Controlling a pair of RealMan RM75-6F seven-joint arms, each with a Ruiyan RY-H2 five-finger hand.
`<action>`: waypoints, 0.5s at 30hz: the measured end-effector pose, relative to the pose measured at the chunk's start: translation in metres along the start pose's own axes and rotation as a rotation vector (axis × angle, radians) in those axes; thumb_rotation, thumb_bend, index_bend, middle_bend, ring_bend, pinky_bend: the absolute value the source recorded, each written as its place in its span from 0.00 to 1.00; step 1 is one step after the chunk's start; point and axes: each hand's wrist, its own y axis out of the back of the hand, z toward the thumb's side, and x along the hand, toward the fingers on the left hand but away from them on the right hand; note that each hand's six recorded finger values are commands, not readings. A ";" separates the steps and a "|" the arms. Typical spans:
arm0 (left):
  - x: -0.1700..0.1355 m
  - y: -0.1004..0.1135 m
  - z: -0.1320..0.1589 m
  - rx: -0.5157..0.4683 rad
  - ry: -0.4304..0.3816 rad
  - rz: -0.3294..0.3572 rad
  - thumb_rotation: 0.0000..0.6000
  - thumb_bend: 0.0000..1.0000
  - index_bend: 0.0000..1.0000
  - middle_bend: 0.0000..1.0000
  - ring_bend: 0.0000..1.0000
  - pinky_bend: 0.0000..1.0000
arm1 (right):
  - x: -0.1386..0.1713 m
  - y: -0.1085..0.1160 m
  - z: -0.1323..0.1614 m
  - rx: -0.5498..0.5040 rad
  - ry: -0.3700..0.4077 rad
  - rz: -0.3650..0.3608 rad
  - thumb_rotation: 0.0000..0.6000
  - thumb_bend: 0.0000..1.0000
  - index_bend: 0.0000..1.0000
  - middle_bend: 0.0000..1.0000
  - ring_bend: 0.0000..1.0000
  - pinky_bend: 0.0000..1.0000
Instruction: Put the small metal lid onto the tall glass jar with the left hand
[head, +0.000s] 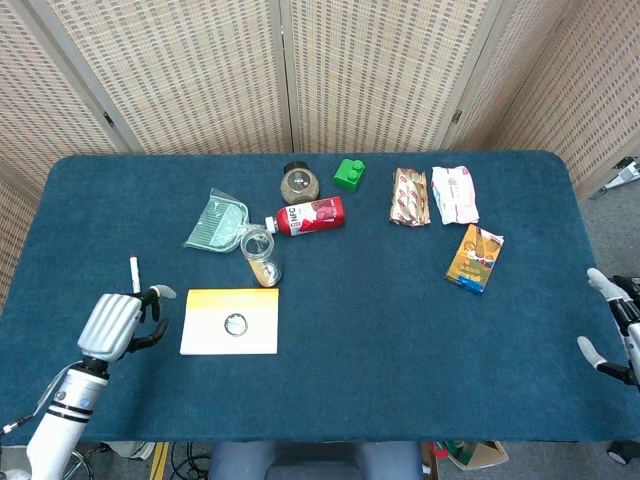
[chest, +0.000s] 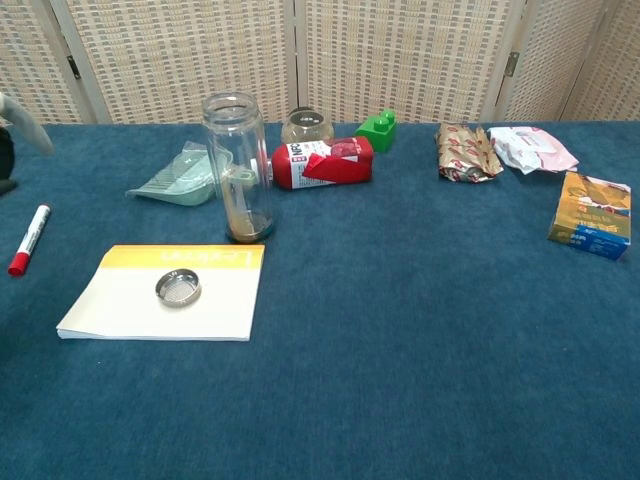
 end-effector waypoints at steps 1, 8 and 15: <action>0.005 -0.004 0.003 -0.002 -0.016 -0.015 1.00 0.40 0.37 0.73 0.75 0.86 | 0.000 0.000 0.000 0.001 0.001 0.000 1.00 0.30 0.02 0.20 0.08 0.23; 0.040 -0.034 0.020 0.009 -0.103 -0.096 1.00 0.40 0.40 0.91 0.89 1.00 | -0.002 0.000 0.001 0.008 -0.001 0.004 1.00 0.31 0.02 0.20 0.08 0.23; 0.060 -0.065 0.031 0.038 -0.135 -0.159 1.00 0.36 0.43 0.97 0.94 1.00 | -0.001 0.001 0.000 0.009 -0.009 0.009 1.00 0.31 0.02 0.20 0.08 0.23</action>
